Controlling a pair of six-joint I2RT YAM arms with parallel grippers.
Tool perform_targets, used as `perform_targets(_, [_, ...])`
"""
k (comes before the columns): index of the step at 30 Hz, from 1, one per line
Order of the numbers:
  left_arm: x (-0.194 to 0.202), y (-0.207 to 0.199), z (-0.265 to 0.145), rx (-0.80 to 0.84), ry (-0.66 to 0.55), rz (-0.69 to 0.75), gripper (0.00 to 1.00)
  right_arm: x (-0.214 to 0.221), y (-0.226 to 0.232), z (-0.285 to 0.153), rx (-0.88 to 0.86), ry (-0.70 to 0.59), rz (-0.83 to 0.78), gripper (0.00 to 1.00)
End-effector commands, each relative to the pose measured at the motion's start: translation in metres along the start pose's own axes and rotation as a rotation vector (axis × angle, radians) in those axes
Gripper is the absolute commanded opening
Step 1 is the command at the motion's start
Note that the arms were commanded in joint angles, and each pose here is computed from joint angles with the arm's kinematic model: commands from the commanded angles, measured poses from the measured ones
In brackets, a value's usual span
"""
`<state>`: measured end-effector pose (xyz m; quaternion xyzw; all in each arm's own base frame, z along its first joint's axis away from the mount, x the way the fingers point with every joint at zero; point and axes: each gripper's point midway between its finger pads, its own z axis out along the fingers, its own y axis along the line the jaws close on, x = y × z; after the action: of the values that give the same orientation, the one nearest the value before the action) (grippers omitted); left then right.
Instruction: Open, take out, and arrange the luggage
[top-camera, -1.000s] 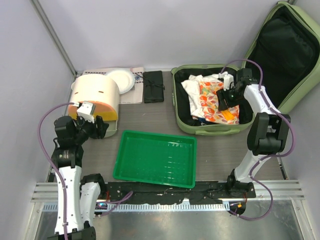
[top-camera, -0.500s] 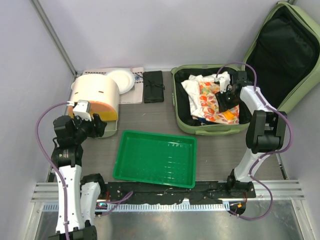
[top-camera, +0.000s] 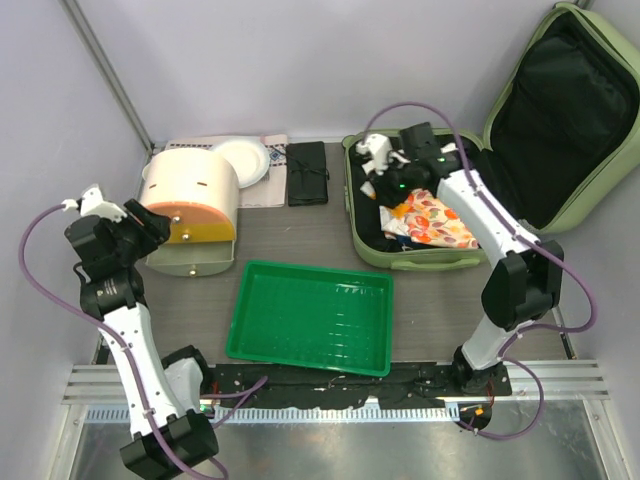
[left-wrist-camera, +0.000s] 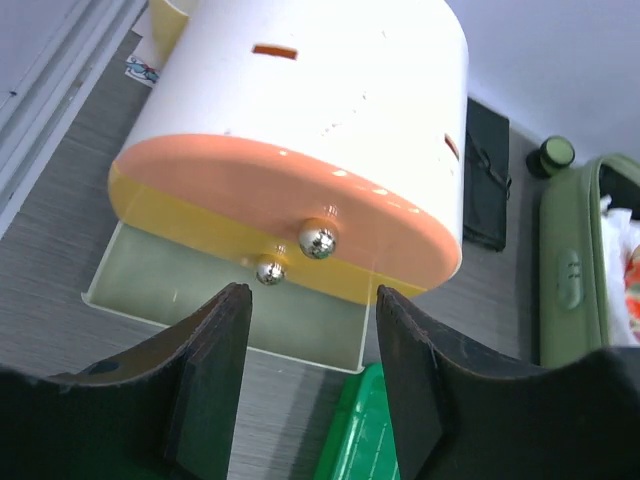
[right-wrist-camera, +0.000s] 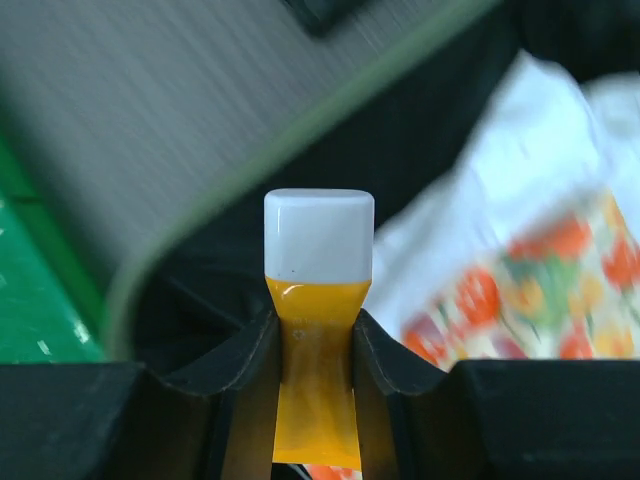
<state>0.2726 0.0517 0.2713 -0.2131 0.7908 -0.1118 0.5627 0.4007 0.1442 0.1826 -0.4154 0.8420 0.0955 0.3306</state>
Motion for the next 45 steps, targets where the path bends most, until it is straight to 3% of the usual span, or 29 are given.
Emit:
perform_targets(1, [-0.018, -0.014, -0.004, 0.063, -0.001, -0.085, 0.56, -0.092, 0.073, -0.014, -0.131, -0.242, -0.150, 0.26])
perform_targets(2, [-0.008, -0.044, -0.011, 0.234, 0.068, -0.093, 0.55, -0.101, 0.087, -0.012, -0.166, -0.267, -0.162, 0.26])
perform_targets(5, [0.003, -0.079, -0.025, 0.456, 0.146, -0.130, 0.56, -0.135, 0.130, -0.004, -0.233, -0.359, -0.226, 0.25])
perform_targets(12, [0.040, -0.094, -0.049, 0.573, 0.310, -0.198, 0.62, -0.193, 0.225, 0.006, -0.351, -0.489, -0.375, 0.23])
perform_targets(20, [0.056, -0.098, -0.057, 0.609, 0.347, -0.251, 0.57, -0.208, 0.301, 0.018, -0.452, -0.513, -0.457, 0.23])
perform_targets(30, [0.074, -0.079, -0.045, 0.506, 0.350, -0.286, 0.51, -0.224, 0.337, 0.014, -0.504, -0.569, -0.458, 0.22])
perform_targets(45, [0.072, -0.087, -0.043, 0.572, 0.367, -0.338, 0.51, -0.226, 0.350, 0.018, -0.542, -0.583, -0.440, 0.22])
